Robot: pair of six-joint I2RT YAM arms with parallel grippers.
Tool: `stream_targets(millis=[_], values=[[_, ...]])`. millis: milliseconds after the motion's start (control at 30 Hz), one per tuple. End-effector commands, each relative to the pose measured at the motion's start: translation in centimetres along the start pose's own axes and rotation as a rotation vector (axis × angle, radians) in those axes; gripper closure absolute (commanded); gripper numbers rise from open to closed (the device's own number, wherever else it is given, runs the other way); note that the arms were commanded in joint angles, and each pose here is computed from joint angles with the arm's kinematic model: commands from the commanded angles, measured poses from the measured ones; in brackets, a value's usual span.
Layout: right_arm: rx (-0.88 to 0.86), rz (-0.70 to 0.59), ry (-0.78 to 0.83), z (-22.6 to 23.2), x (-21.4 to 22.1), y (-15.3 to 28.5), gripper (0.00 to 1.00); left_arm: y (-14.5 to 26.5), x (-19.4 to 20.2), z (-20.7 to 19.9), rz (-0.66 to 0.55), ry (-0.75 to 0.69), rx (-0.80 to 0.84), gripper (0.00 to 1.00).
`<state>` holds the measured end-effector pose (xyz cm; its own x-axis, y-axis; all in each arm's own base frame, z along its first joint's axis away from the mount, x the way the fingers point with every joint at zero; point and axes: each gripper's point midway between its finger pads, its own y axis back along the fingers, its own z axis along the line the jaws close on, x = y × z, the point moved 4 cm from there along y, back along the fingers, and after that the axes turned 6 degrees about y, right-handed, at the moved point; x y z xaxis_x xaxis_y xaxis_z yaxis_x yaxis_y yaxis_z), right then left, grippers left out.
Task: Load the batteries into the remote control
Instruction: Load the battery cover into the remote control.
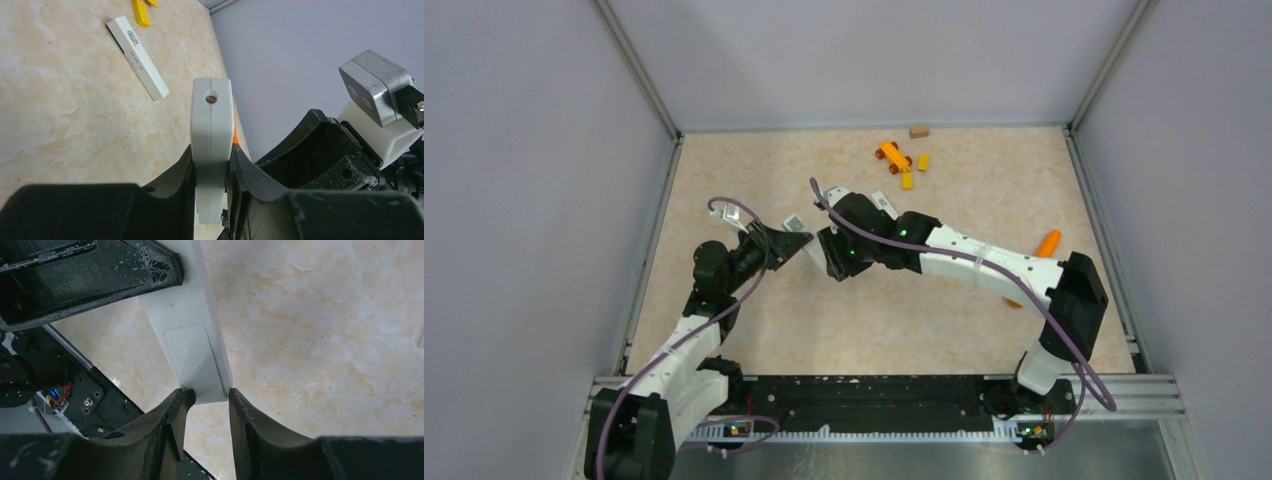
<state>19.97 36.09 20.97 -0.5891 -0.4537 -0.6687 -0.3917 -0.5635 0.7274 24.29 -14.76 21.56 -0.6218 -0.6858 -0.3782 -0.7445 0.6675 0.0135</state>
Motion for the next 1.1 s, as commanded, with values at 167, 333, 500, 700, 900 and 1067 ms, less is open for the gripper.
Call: stream_targets(millis=[167,333,500,700,900,1067], values=[[0.006,-0.121,-0.124,-0.1,-2.5,0.1,0.64,0.2,-1.1,-5.6,0.01,0.024,0.177,1.0],[-0.021,-0.127,-0.13,0.2,-2.8,0.3,0.62,0.2,-1.4,-5.3,-0.003,0.065,0.158,1.0],[-0.024,-0.122,-0.143,0.0,-2.8,0.6,0.57,0.1,-1.8,-4.0,-0.02,0.09,0.115,1.0],[-0.056,-0.123,-0.161,0.3,-2.7,1.2,0.51,0.1,-2.3,-2.8,-0.034,0.118,0.089,1.0],[-0.09,-0.133,-0.207,0.0,-2.8,1.8,0.45,0.2,-2.8,-2.5,-0.041,0.147,0.088,1.0],[-0.102,-0.191,-0.234,-0.4,-3.0,3.2,0.2,0.4,-3.1,-2.2,-0.051,0.153,0.082,1.0]])
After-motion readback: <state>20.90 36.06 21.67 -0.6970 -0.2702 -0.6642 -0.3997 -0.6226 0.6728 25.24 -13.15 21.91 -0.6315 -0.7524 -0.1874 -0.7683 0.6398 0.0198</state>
